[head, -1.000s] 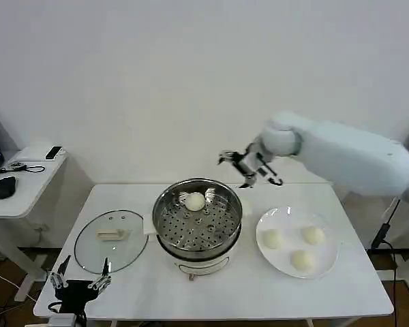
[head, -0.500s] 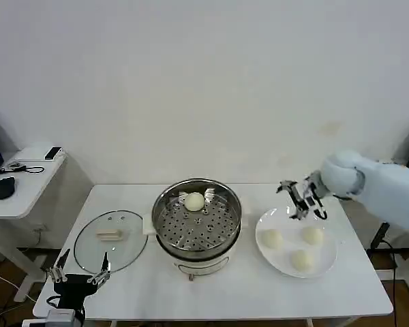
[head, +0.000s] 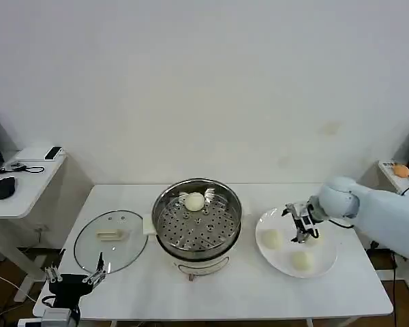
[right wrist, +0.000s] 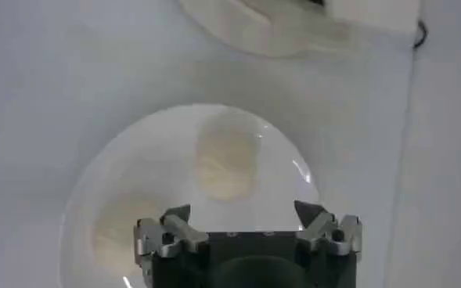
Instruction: Take steamed baozi put them in steamer then cover it.
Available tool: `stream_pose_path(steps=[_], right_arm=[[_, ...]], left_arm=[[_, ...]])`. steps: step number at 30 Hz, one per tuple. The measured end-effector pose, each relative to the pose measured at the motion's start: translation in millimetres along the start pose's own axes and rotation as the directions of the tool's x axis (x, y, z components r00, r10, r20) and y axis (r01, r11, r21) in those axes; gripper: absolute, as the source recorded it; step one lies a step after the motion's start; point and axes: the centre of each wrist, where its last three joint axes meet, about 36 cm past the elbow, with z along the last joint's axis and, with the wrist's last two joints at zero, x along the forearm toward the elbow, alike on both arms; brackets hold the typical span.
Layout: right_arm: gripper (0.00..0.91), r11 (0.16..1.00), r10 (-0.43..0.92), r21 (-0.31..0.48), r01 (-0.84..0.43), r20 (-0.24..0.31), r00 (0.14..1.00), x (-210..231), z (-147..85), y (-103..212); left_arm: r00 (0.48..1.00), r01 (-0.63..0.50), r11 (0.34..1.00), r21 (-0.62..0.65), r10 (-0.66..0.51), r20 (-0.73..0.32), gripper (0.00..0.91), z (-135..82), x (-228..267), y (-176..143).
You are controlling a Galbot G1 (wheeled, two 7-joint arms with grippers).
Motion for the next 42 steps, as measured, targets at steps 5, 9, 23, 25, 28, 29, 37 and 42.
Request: stream_pose_path(steps=[5,9,23,25,28,29,37,42], right_arm=[[0.907,1.000,-0.010,-0.018,0.010,0.005,1.000,-19,-4,-2],[0.907,0.999,-0.018,-0.028,0.018,0.004,1.000,-33,-8,-4],[0.786,0.999,-0.018,-0.051,0.017,-0.024,1.000,-60,-14,-8],[0.756,0.998,-0.018,-0.054,0.017,-0.023,1.000,-62,-15,-9],[0.705,0.998,-0.021,-0.058,0.019,-0.023,1.000,-63,-15,-10],[0.695,0.998,-0.022,-0.059,0.020,-0.024,0.999,-63,-16,-10],[0.675,0.997,-0.028,-0.067,0.026,-0.031,0.999,-59,-15,-12],[0.675,0.998,-0.016,-0.068,0.014,-0.029,0.999,-39,-11,-18]], left_arm=[[1.000,0.003,1.000,0.000,-0.003,-0.004,0.907,1,-1,1],[1.000,0.003,1.000,0.001,-0.003,-0.007,0.907,3,-2,2],[1.000,0.007,1.000,0.006,-0.007,-0.010,0.907,4,-5,3],[1.000,0.008,1.000,0.007,-0.008,-0.009,0.907,4,-5,3],[1.000,0.008,1.000,0.008,-0.008,-0.009,0.907,4,-5,3],[1.000,0.009,1.000,0.009,-0.008,-0.009,0.907,4,-4,3],[1.000,0.007,1.000,0.012,-0.007,-0.005,0.907,1,-1,2],[1.000,0.005,1.000,0.012,-0.005,-0.003,0.907,-1,-1,2]])
